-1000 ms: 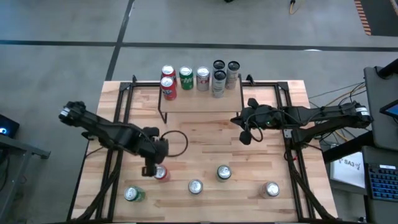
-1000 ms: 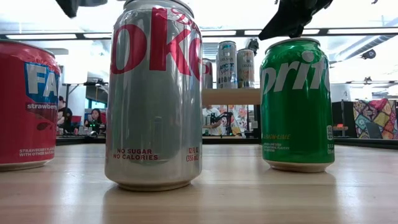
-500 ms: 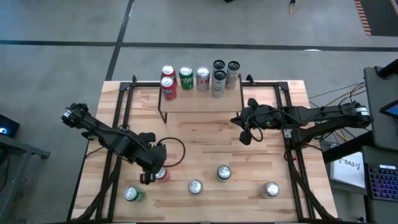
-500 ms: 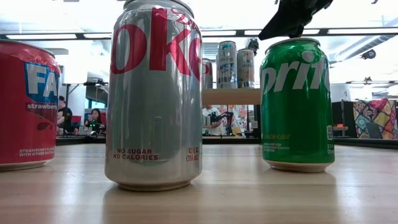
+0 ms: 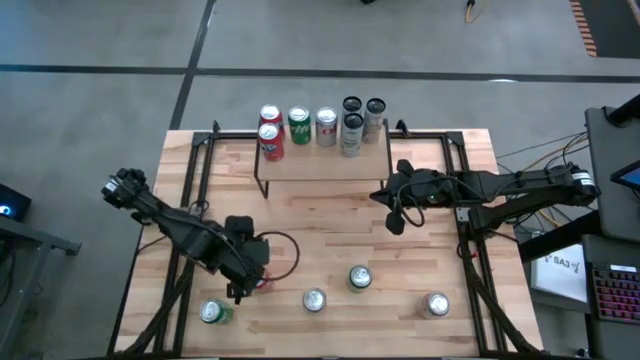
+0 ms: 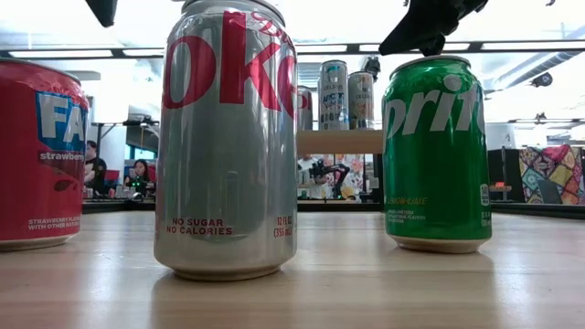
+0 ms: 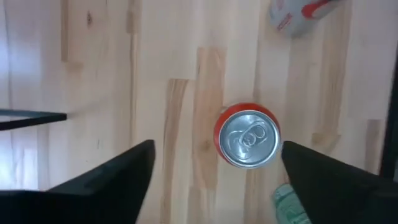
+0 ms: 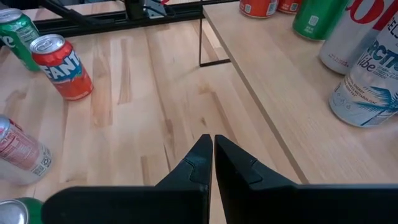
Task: Place canned beverage on shelf
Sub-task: Put the orange soda can on the shelf aligned with the other orange soda can
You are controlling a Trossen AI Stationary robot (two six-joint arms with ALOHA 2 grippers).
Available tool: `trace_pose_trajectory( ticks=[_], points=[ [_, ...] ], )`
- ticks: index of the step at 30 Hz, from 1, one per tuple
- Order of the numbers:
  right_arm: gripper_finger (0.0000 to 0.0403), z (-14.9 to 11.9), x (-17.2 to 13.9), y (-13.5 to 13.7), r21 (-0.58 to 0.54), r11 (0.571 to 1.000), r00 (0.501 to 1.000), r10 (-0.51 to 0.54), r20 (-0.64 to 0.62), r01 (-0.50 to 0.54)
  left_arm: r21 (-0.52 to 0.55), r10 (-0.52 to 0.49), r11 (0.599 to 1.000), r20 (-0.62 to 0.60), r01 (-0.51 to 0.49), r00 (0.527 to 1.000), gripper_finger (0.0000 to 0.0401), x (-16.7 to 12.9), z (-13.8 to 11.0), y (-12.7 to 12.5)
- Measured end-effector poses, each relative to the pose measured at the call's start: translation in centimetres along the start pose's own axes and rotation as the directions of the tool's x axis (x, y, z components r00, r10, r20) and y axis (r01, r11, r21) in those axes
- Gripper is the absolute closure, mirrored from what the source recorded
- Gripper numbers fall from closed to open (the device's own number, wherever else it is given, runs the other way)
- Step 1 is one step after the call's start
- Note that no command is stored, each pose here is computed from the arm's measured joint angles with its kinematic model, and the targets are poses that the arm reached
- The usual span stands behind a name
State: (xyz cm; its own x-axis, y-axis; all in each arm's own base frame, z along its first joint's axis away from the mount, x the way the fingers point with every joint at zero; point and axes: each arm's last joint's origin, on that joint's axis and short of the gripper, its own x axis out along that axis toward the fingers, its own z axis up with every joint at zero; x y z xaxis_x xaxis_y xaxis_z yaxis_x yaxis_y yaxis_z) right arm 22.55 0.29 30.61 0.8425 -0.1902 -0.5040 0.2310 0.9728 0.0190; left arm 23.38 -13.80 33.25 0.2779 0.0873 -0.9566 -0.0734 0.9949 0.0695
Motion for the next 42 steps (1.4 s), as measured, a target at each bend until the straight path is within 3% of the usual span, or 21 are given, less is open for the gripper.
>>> trace_pose_trajectory(
  ticks=[4,11,22,42],
  points=[
    [0.0394,0.0,0.0,0.0,0.0,1.0,1.0,0.001,0.001,-0.001,0.031,0.03,0.999,-0.051,-0.029,0.998,0.0027,1.7,0.5,-0.9],
    [0.0394,0.0,0.0,0.0,0.0,1.0,1.0,0.003,0.001,-0.003,0.054,0.008,0.999,-0.2,0.003,0.98,0.0029,4.1,0.7,-2.4],
    [0.0394,0.0,0.0,0.0,0.0,1.0,1.0,0.003,0.004,-0.003,0.037,-0.005,0.999,-0.181,0.012,0.983,0.0035,4.9,0.9,-3.7],
    [0.0394,0.1,0.0,0.0,0.0,1.0,1.0,0.003,0.006,-0.003,0.108,0.066,0.993,-0.259,-0.039,0.964,0.0035,8.1,1.0,-4.7]
  ],
)
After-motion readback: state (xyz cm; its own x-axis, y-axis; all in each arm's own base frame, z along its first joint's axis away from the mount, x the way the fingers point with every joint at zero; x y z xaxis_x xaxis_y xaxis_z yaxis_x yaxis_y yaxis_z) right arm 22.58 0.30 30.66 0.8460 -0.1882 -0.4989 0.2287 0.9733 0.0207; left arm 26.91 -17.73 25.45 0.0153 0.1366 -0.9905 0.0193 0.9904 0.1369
